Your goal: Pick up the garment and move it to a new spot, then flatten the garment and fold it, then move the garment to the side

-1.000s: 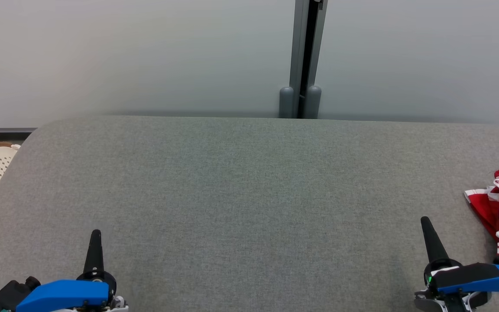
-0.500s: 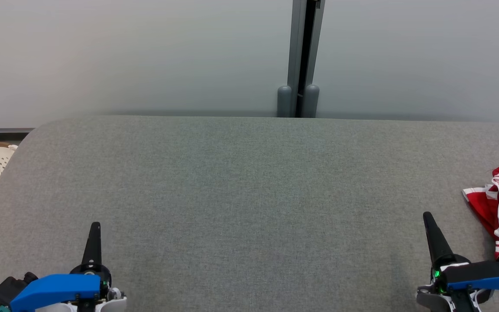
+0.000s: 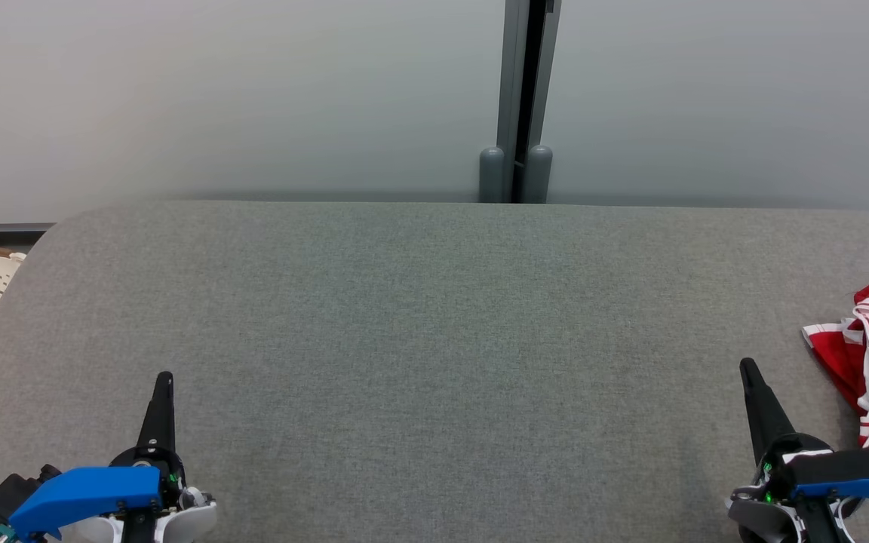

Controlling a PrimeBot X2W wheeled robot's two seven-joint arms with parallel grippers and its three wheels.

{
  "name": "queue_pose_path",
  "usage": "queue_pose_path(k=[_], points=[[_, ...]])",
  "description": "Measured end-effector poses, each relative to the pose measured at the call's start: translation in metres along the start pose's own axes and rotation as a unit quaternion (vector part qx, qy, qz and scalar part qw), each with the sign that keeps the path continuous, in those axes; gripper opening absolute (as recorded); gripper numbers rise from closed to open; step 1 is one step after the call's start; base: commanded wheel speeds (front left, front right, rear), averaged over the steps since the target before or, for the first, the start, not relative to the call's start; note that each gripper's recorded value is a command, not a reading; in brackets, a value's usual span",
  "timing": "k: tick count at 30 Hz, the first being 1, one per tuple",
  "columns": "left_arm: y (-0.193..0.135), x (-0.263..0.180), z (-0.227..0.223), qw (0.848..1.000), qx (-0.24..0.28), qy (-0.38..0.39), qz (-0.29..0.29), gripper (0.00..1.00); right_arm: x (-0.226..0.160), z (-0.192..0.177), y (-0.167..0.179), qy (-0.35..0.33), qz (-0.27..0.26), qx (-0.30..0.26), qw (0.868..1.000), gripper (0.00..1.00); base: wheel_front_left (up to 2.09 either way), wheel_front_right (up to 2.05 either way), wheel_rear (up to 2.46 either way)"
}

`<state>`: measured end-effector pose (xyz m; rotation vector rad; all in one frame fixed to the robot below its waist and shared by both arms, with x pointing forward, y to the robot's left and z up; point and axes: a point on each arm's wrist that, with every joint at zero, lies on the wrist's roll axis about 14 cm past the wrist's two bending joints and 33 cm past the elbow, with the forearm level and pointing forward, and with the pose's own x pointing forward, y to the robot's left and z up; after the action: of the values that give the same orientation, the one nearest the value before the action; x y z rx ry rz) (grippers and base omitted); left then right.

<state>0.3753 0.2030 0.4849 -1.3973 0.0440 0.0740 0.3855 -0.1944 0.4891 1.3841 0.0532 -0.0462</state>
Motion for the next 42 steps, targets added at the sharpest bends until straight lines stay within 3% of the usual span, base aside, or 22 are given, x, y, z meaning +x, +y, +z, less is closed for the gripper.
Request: queue_pose_path(k=[28,42], points=[[-0.019,0.010,0.000,0.996,-0.088,0.010,-0.032,0.00,0.000,0.007,0.013,-0.002,0.026,0.096,0.995,0.00,0.00,0.00,0.00],[-0.020,0.011,0.000,0.995,-0.088,0.010,-0.033,0.00,0.000,0.007,0.013,-0.002,0.026,0.096,0.995,0.00,0.00,0.00,0.00]])
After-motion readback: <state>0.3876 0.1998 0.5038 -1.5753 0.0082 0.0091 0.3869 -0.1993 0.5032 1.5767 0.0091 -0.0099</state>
